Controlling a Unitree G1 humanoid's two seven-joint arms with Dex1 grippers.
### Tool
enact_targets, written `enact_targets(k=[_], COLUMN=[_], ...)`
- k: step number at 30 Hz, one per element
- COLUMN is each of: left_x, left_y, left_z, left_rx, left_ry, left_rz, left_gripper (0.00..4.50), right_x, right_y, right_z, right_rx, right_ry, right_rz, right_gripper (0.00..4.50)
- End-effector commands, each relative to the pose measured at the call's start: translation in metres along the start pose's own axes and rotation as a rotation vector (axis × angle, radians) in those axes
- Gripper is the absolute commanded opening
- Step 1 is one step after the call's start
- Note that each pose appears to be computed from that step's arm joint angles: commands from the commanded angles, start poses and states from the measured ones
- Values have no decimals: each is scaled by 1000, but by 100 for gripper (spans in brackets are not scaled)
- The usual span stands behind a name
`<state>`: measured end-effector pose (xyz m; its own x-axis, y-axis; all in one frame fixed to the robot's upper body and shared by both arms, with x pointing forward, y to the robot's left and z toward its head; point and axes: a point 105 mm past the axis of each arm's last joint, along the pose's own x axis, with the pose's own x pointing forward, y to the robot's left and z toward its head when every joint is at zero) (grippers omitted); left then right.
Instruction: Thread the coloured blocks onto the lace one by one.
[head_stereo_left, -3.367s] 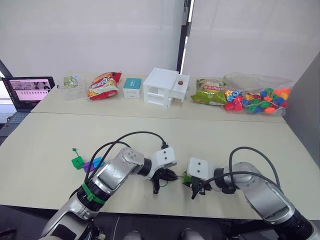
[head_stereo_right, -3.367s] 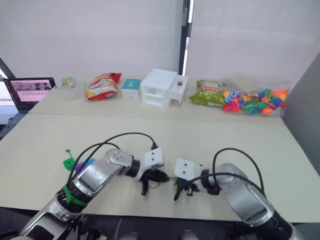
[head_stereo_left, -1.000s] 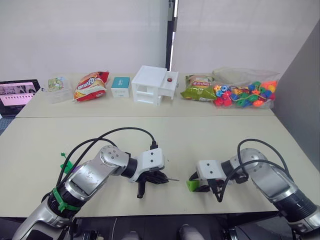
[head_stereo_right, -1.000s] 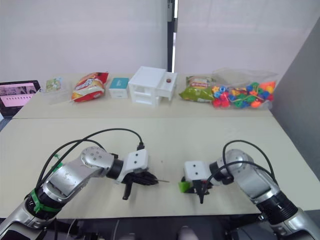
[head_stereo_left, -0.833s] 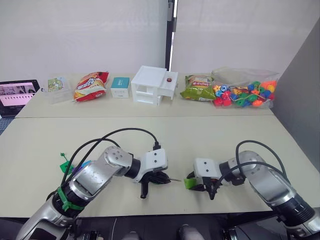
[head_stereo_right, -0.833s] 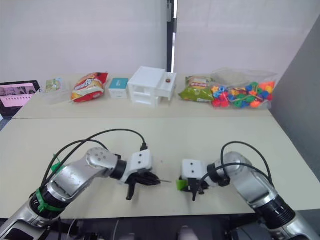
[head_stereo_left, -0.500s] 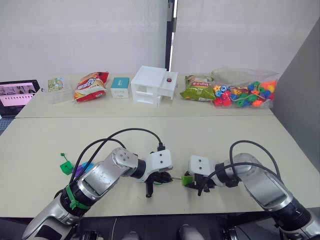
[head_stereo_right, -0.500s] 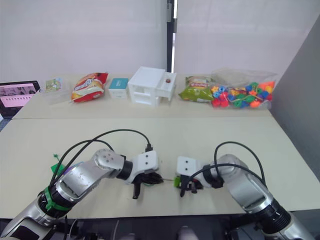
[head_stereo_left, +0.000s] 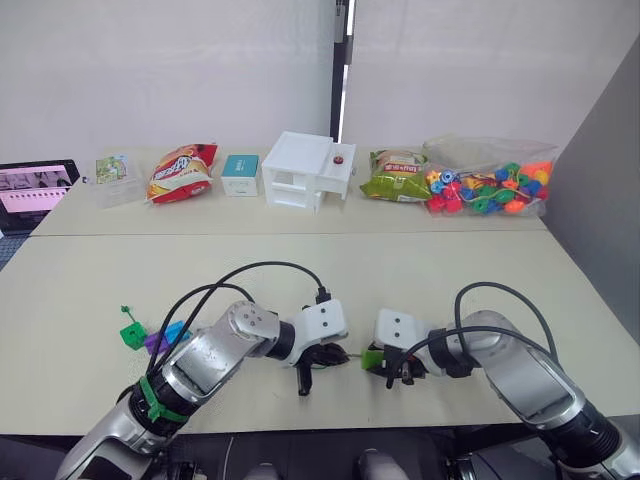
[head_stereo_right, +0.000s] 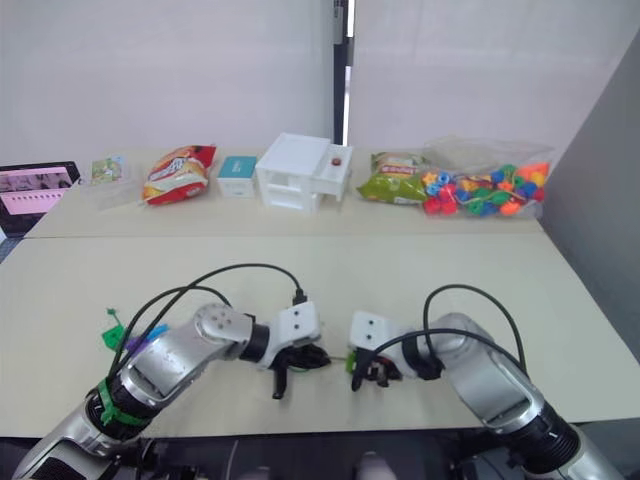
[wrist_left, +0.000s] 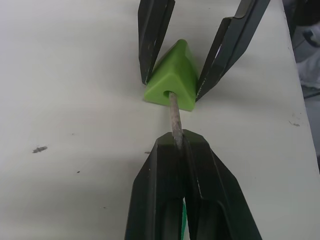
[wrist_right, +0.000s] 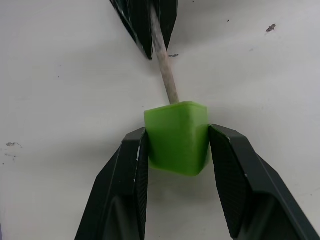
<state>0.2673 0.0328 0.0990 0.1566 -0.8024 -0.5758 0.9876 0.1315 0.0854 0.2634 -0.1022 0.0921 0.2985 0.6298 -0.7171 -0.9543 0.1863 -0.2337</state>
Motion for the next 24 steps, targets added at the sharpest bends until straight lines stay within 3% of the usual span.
enact_targets(k=[1, 20, 24], left_x=[3, 38, 47], left_y=[-5, -18, -22], left_z=[16, 38, 30], left_rx=[35, 120, 109], left_ry=[-87, -182, -167], left_rz=[-37, -174, -210], left_gripper=[0, 0, 0], right_x=[13, 12, 14], right_y=[13, 16, 16], right_z=[-6, -1, 0], right_rx=[39, 47, 48], right_ry=[19, 19, 15], right_rz=[53, 42, 37], right_gripper=[131, 131, 131])
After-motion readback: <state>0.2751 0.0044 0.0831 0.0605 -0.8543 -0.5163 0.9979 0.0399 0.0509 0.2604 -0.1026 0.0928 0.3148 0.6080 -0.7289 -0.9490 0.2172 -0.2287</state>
